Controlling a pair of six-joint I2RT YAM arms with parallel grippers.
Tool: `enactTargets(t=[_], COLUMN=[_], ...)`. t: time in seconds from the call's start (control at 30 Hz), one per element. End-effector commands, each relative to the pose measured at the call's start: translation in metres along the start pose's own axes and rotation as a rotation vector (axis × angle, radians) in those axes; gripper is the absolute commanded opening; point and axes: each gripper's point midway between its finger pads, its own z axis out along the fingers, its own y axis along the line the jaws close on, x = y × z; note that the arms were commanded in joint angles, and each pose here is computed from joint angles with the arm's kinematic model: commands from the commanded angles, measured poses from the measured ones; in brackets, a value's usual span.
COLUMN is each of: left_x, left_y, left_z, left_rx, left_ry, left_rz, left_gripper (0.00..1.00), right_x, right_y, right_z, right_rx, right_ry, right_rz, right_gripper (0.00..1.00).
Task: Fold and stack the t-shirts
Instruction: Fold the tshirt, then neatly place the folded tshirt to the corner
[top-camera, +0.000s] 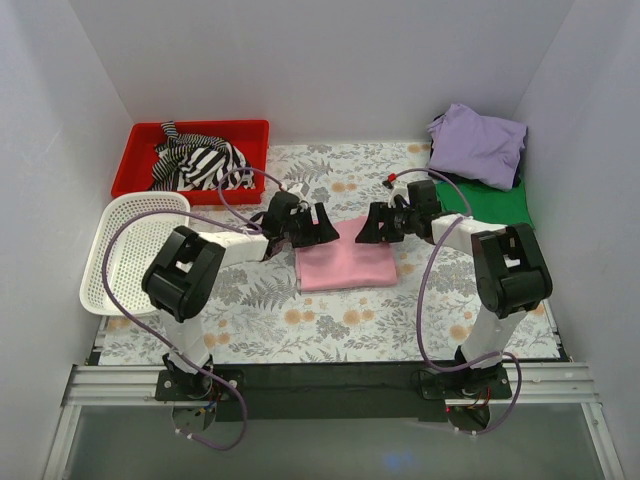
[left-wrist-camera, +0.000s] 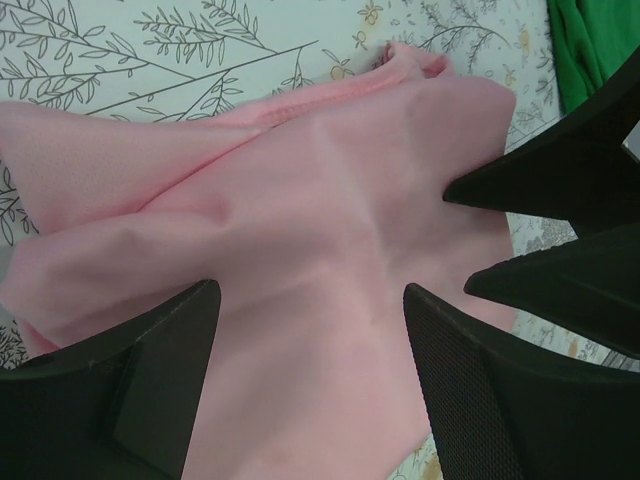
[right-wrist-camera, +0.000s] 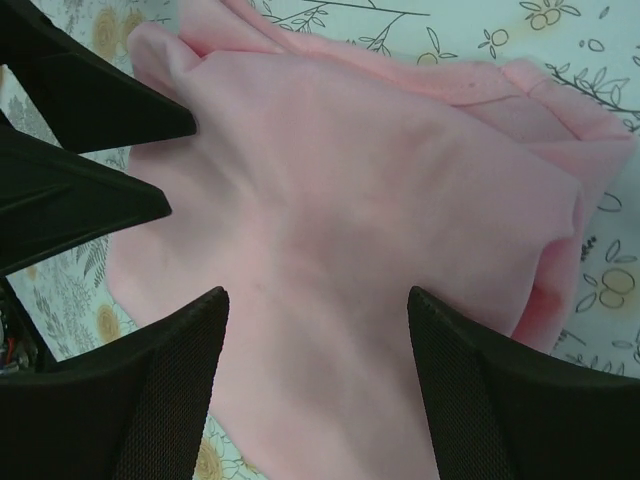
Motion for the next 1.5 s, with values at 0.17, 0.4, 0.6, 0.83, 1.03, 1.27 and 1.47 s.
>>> enactTargets(t=[0.17,0.4,0.6,0.83,1.03,1.27,1.47], left_x=[-0.046,-0.047,-0.040,-0.079,-0.104,-0.067,-0.040], left_y=[0.008,0.051,0.076,0.061,0.032,0.013,0.015], left_z=[0.008,0.012,0.023,-0.008,-0.041,-0.057,-0.064], left_rx=[-0.015,-0.161,-0.256,-0.289,-0.287,-0.175,-0.141], left_ry=[-0.128,-0.133,-0.100,-0.240,-0.265,-0.137,-0.077], left_rz=[0.085,0.099,0.111,0.127,0.135,0.038,0.009], left_gripper=[0.72,0.72,0.72,0.73,0.77,0.79,0.82], right_x=[-0.040,-0.025,-0.033,-0.073,-0.100,-0.061,-0.025], right_y=[-0.013,-0.045,-0.048,0.001,-0.001,-0.045,-0.058], right_z=[0.006,0.012,0.010,-0.023,-0.062,-0.059,-0.040], right_rx=[0.052,0.130,0.139,0.029,0.162,0.220,0.152], right_ry=[-0.111,-0.056,-0.068,-0.177,-0.271,-0.126,-0.030], right_rz=[-0.074,-0.051,-0.089,-0.237,-0.254,-0.123,-0.055], right_gripper=[0.78,0.78,0.78,0.80,0.91,0.99,0.99])
